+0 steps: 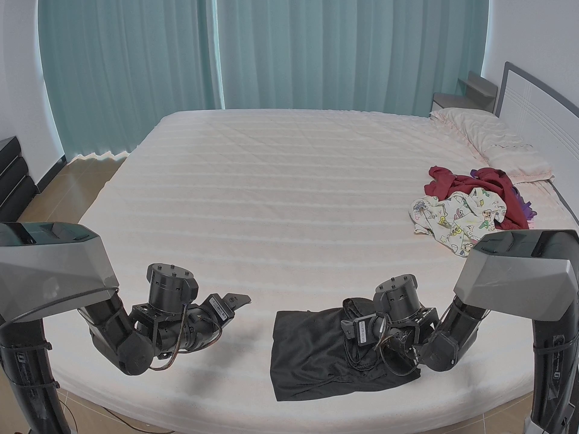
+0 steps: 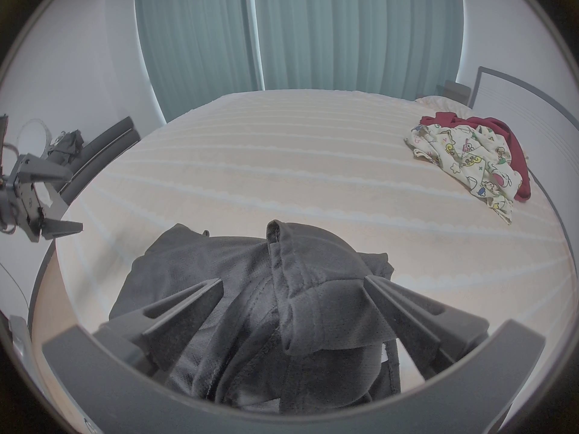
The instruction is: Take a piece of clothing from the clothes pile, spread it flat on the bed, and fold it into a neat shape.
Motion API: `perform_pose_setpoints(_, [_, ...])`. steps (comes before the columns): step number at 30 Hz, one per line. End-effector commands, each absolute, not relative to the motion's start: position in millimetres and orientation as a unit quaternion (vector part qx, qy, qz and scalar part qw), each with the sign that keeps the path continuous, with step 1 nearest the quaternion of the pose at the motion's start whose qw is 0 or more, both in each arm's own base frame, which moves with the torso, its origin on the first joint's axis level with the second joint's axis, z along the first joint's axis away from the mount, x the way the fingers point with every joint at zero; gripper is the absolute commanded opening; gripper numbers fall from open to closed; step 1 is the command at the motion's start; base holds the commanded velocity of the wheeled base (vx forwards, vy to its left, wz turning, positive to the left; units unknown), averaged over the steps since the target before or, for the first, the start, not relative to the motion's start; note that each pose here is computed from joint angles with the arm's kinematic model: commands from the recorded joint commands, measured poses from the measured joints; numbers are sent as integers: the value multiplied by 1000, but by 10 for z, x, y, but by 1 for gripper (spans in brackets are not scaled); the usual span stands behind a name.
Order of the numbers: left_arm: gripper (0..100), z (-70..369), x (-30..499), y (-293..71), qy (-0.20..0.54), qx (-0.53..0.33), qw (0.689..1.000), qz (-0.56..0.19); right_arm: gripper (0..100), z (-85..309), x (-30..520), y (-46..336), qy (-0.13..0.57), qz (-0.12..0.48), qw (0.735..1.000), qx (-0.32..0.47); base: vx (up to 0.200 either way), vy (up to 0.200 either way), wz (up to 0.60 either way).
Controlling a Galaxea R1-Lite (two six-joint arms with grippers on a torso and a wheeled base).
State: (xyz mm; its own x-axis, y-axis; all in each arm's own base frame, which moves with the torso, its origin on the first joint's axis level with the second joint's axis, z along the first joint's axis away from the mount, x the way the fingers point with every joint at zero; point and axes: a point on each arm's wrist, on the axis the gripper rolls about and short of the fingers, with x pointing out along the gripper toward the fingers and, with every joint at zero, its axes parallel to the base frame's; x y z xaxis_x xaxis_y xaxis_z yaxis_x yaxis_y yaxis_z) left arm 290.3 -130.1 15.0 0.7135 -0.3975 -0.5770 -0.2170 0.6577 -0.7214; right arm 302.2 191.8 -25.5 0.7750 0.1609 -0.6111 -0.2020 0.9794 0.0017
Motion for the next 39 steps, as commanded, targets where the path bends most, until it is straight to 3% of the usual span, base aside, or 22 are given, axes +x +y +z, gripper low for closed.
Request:
perform_pose_setpoints(1, [100,117,2899,-1309,379,-408,829,-53,100,-233,2881,1926,331,115,935,-51,0,0,0])
perform_pose_setpoints(15, [100,95,2866,-1331,385,-403,829,-54,100,-375,2731,1779,383,126,909,-107,0,0,0])
perform_pose_setpoints(24, [100,94,2834,-1337,388,-401,828,-55,100,-374,2673,1176,420,63,901,-91,0,0,0])
perform_pose_setpoints(39, [100,88,2842,-1356,383,-398,832,-48,100,-188,2649,817,340,54,939,-19,0,0,0])
